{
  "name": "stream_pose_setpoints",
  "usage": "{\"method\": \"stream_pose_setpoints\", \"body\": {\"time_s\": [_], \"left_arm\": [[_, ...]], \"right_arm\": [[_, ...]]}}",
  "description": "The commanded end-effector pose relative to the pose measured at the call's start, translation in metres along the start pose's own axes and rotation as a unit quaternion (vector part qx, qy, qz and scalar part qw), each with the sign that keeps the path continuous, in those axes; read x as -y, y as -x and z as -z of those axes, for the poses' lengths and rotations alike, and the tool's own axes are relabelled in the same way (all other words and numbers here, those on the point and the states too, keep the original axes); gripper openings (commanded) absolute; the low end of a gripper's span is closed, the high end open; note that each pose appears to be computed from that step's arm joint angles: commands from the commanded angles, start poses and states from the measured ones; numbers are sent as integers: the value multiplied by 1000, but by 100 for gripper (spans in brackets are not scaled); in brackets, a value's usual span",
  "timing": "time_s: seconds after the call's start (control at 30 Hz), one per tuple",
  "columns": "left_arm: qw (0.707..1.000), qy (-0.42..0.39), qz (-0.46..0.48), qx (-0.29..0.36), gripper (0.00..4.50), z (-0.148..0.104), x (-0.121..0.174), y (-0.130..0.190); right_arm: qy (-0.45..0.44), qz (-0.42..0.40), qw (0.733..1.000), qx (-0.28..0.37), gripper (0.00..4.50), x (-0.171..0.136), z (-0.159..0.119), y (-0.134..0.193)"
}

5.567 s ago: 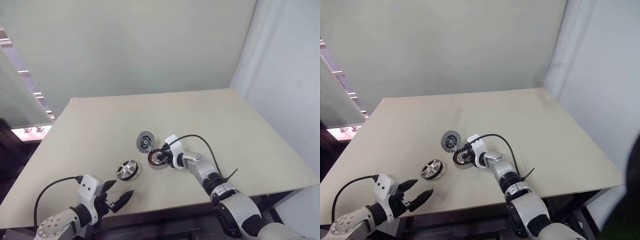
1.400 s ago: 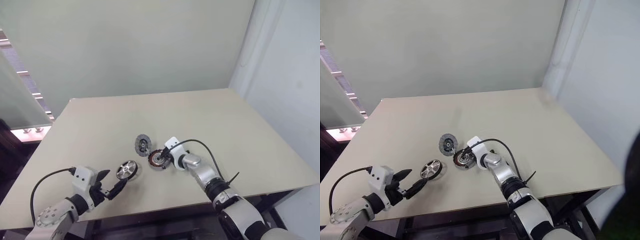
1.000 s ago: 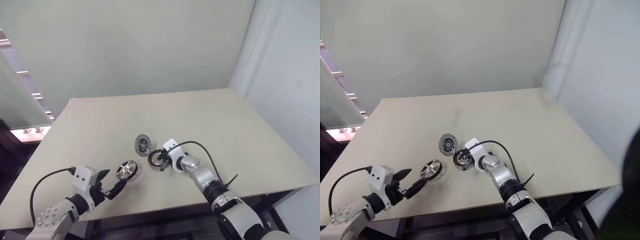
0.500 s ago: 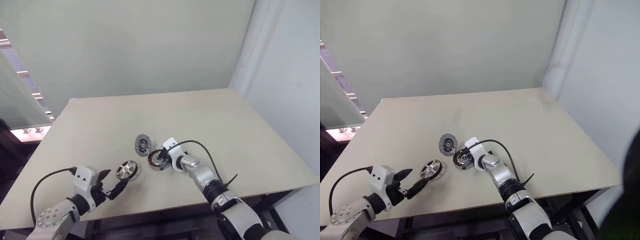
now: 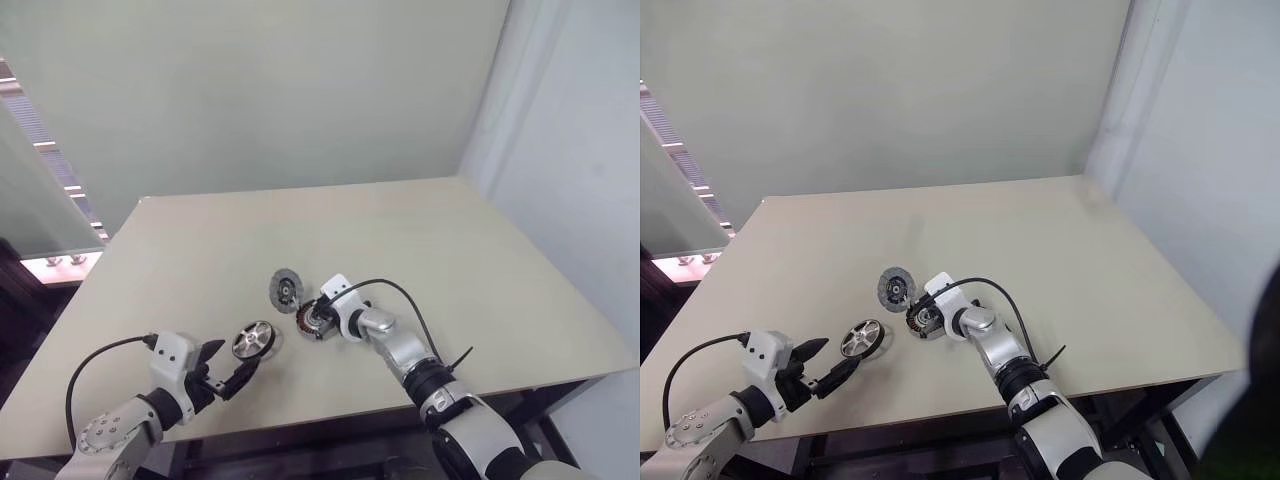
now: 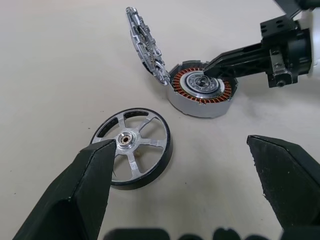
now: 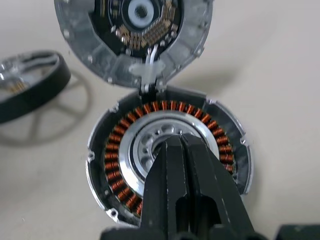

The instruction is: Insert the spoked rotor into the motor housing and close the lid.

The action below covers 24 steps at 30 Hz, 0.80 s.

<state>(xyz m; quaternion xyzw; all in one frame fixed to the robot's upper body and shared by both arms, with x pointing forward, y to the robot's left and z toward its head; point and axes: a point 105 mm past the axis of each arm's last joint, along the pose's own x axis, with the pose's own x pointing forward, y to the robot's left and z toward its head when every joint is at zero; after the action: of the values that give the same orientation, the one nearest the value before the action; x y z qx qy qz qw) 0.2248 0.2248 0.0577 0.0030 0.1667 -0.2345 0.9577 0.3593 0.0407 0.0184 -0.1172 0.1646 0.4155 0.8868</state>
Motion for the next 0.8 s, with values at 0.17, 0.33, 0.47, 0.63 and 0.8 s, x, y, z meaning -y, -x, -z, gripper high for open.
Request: {"method": "stream_pose_setpoints", "body": {"time_s": [0.17,0.33,0.47,0.63,0.8], "left_arm": [[1000,-16,3,16,450,-4,-9,3],[1000,-18,7,18,450,-4,-9,0],[1000,-19,8,18,450,-4,-9,-2],[1000,-21,8,17,450,-3,-10,-3],[1000,-22,7,18,450,-3,-9,-3]], "right_arm": [[43,10,999,-24,2,11,-3,4],[35,7,999,-17,2,10,-7,4],[21,6,1000,8,2,8,-16,4],[7,-2,999,47,2,5,-33,4],[5,-12,998,65,2,-2,-42,1]]}}
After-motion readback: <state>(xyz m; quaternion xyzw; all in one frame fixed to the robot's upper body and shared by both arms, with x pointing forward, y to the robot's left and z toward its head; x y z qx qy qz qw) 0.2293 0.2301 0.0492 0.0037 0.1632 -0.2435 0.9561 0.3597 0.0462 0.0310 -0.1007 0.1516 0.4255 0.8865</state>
